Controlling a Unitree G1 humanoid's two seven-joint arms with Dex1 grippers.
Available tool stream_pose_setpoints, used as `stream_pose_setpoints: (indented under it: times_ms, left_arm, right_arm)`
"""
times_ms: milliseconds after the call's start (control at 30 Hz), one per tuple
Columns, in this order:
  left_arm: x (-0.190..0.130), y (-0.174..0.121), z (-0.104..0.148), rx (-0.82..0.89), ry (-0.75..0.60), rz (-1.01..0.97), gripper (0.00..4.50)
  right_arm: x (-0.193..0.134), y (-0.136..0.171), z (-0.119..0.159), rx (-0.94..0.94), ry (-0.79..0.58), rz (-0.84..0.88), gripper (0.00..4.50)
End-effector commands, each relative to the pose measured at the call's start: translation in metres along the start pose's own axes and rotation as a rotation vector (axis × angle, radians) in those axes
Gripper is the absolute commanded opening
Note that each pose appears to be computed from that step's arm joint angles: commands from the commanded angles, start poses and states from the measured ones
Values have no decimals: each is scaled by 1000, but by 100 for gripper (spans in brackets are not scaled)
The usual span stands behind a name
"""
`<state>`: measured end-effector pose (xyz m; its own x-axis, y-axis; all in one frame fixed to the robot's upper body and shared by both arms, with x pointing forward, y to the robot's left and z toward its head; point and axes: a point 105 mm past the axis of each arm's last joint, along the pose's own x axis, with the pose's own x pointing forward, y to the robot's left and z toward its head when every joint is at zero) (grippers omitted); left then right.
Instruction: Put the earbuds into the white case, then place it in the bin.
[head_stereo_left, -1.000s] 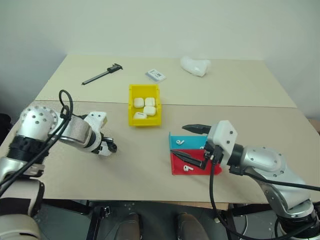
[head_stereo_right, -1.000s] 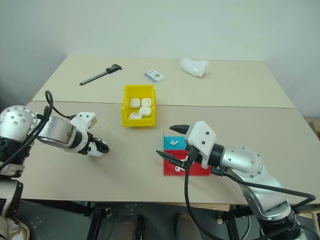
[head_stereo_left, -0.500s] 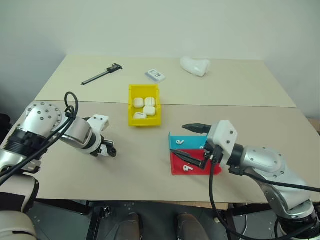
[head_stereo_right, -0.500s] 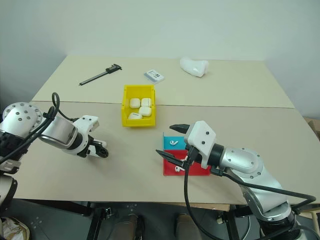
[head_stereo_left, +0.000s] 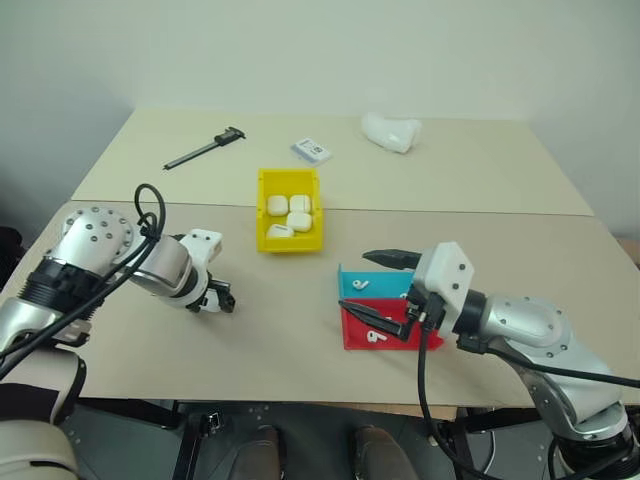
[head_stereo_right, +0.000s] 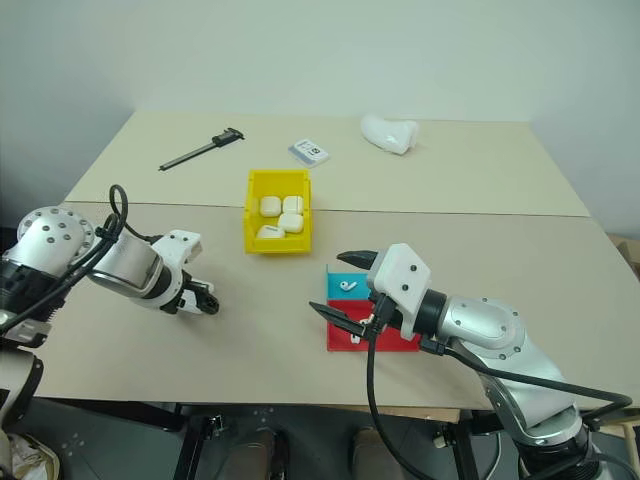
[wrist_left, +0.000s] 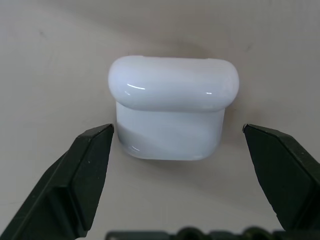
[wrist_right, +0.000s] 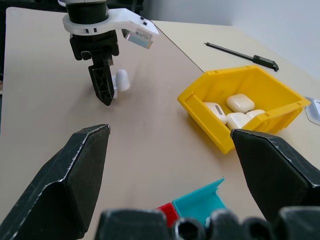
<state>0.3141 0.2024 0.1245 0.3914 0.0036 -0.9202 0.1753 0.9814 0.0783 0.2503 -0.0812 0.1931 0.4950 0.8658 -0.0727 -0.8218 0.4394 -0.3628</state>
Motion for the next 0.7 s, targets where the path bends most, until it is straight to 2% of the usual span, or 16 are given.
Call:
stream_pose_setpoints:
  times_ms: [33, 100, 267, 300, 567, 633, 700]
  left_arm:
    - [-9, -3, 9, 6, -41, -6, 450]
    - [-9, -3, 9, 14, -38, 0, 450]
    - [-7, -1, 4, 30, -16, -2, 286]
    - [-7, 0, 3, 28, -15, 2, 274]
    - [-23, 13, 1, 33, -72, 26, 274]
    - [-35, 19, 4, 19, -137, 37, 274]
    - [-52, 25, 14, -11, -258, 24, 274]
  right_arm:
    - [-1, 4, 11, -30, -29, 5, 447]
    - [-1, 4, 11, -32, -28, 5, 447]
    - [-2, 3, 11, -37, -27, 4, 450]
    - [-2, 3, 11, -38, -27, 5, 450]
    - [-3, 2, 9, -39, -23, 20, 450]
    - [-4, 0, 7, -40, -17, 23, 450]
    - [-6, -2, 5, -42, -9, 29, 450]
